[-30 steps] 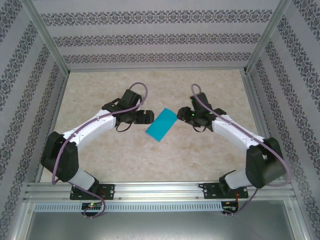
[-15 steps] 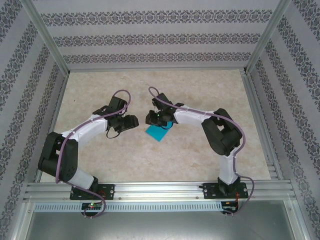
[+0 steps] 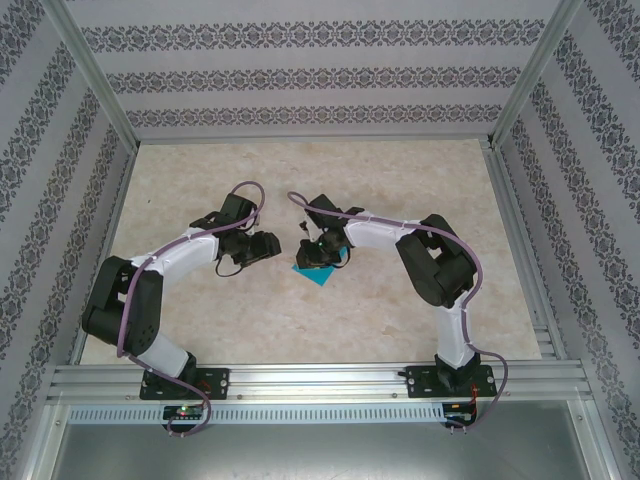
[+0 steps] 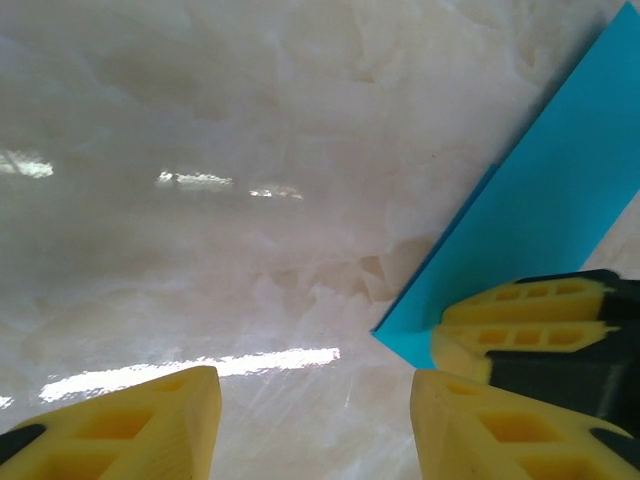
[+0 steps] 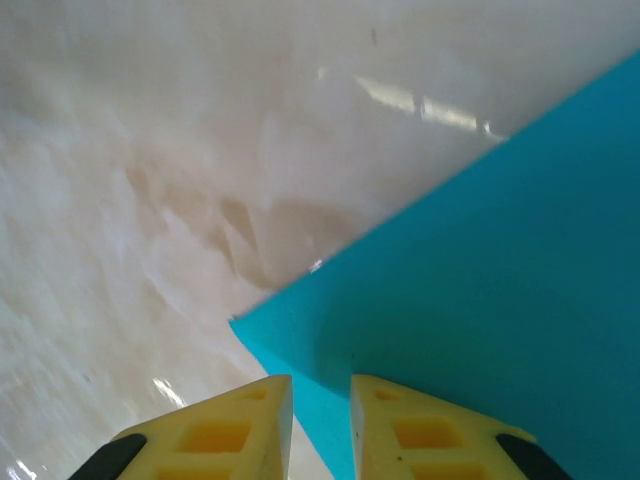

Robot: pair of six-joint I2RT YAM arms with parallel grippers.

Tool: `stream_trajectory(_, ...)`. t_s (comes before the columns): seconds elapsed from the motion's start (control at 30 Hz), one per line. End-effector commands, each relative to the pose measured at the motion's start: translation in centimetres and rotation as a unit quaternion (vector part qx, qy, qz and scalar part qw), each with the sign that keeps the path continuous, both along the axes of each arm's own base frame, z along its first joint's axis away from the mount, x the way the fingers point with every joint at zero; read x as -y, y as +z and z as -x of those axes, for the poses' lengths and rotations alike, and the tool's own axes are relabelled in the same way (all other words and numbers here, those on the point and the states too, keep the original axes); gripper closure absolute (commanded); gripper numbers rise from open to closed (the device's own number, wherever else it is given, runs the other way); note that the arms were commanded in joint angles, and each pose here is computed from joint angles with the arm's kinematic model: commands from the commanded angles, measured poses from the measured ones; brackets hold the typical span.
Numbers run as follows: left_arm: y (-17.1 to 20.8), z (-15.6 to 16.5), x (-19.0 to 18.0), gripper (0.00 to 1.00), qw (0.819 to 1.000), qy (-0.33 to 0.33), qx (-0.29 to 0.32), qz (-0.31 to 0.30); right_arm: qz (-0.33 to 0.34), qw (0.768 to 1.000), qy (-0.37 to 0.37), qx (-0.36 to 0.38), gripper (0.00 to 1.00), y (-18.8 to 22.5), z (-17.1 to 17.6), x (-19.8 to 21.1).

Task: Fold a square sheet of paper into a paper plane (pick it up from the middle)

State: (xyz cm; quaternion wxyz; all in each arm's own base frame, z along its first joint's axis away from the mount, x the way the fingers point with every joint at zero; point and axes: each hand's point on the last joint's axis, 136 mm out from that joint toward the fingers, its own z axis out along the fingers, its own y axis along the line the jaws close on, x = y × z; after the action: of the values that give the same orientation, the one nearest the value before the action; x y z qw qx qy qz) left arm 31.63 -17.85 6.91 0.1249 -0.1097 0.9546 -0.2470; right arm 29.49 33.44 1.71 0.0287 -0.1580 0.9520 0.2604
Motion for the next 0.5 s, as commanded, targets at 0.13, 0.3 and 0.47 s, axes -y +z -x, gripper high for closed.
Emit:
stream_trajectory(0.13, 1.5, -1.4, 2.9, 0.51, 0.997, -0.034, 0.022, 0.059, -0.024, 0.998, 0.027, 0.051, 0.74, 4.4, -0.4, 1.6)
stream_trajectory(0.3, 0.9, -1.3, 5.5, 0.51, 0.995, -0.083, 0.017, 0.055, -0.038, 0.994, -0.056, 0.091, 0.7, 6.6, -2.2, 3.0)
stream_trajectory(0.47, -1.2, -1.3, 7.5, 0.51, 0.993, -0.111, -0.005, 0.035, -0.037, 0.983, -0.136, 0.117, 0.69, 7.6, -3.4, 5.5)
